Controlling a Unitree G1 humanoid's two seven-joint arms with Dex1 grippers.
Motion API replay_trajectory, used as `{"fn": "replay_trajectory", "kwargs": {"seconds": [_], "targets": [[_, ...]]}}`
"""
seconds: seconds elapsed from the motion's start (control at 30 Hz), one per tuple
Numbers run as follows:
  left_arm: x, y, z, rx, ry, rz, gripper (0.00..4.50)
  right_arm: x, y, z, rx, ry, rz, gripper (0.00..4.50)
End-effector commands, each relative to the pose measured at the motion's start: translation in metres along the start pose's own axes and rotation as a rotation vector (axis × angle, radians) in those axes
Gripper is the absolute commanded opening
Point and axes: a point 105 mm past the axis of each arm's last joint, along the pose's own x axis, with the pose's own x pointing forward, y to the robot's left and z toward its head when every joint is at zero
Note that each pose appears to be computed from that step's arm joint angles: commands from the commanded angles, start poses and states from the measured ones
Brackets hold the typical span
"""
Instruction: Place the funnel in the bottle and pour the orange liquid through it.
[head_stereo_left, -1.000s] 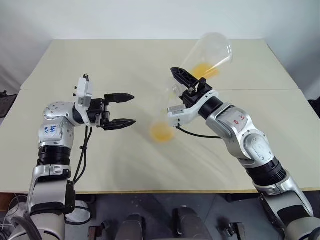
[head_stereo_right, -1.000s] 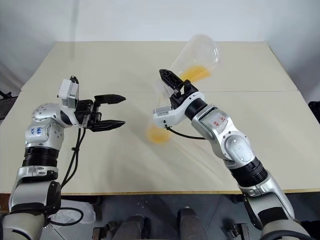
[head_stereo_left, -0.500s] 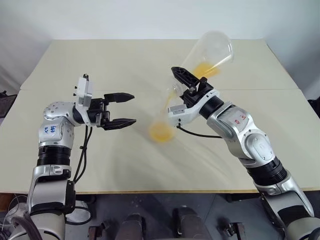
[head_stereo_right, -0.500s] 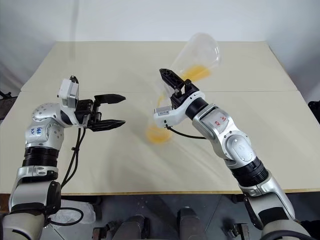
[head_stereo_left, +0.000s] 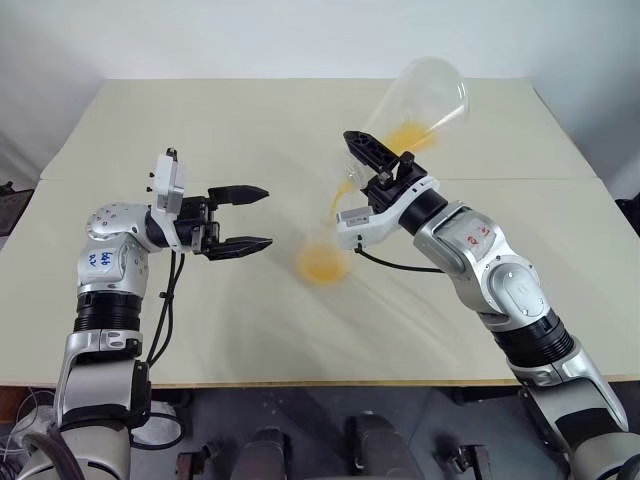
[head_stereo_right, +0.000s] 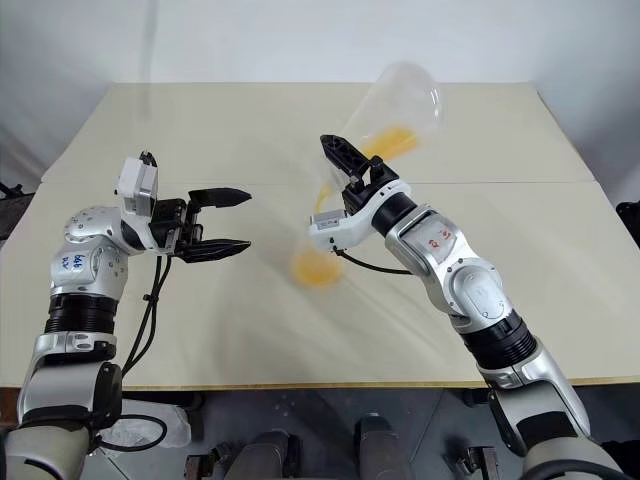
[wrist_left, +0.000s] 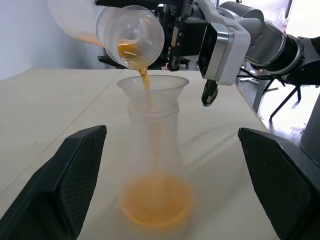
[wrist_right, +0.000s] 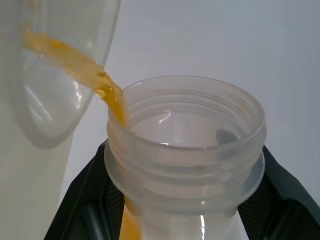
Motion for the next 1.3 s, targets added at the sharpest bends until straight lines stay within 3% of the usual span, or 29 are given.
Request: {"fn": "replay_trajectory", "kwargs": {"seconds": [0.03, 1.3], "targets": [[-0.0005, 0.0009, 0.0137, 0.060, -0.023, -0.002, 4.50, -0.0008, -0.0200, -0.0023, -0.031, 0.000, -0.079, 2.46], [-0.0002, -0.0059, 0.0095, 0.042, -0.030, 0.009, 4.50, -0.0020, -0.0105, -0.0035, -0.018, 0.022, -0.061, 2.46]]}}
